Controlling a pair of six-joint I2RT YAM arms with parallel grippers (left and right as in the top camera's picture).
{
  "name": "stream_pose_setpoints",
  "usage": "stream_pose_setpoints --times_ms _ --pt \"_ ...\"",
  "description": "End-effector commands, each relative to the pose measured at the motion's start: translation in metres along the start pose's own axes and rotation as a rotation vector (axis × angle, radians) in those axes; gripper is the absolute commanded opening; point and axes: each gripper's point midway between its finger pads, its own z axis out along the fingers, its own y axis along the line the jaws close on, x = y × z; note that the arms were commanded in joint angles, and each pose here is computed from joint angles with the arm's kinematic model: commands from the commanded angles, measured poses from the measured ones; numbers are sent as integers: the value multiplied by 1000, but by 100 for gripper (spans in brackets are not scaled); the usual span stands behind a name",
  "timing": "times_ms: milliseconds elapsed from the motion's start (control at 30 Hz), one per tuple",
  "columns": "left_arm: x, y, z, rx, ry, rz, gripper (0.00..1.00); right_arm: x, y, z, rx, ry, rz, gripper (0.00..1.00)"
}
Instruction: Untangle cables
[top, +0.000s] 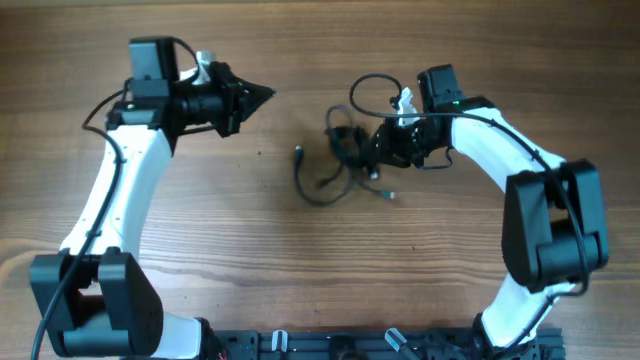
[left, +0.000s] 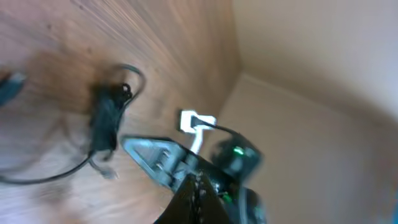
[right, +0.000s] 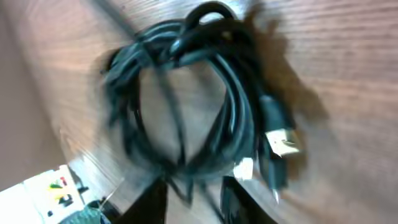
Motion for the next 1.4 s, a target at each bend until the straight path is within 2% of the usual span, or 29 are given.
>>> stream_pose_setpoints --times_ms 0,67,100,267,433,500,600,700,767,833,967,1033,1367 --pt "-14 7 2 -74 -101 207 4 -4 16 -49 98 -135 -120 44" --pt "-16 9 4 -97 -117 276 4 1 25 -68 112 -170 -162 59" --pt "-17 11 5 -119 -134 313 4 2 29 -77 118 -193 -173 60" --pt "-13 39 32 -362 -239 419 4 -8 28 -113 121 -300 -155 60" --pt "4 54 83 -513 -306 561 16 -2 19 -116 128 -274 -129 60" --pt "9 70 98 -569 -297 581 17 2 17 -115 135 -256 -116 60" --pt "18 94 117 -610 -270 497 9 6 15 -114 138 -241 -102 60" --pt "31 101 129 -616 -274 419 9 6 15 -114 138 -240 -99 60" --pt "42 101 134 -616 -298 385 10 8 14 -113 141 -233 -95 60" --pt "48 102 136 -627 -330 369 15 10 14 -113 143 -227 -92 60" --pt "51 111 142 -673 -383 383 21 10 14 -113 143 -226 -92 60" --pt "47 123 143 -703 -407 342 22 11 13 -113 146 -221 -90 60" --pt "37 150 152 -771 -427 342 25 15 11 -112 153 -205 -104 60"
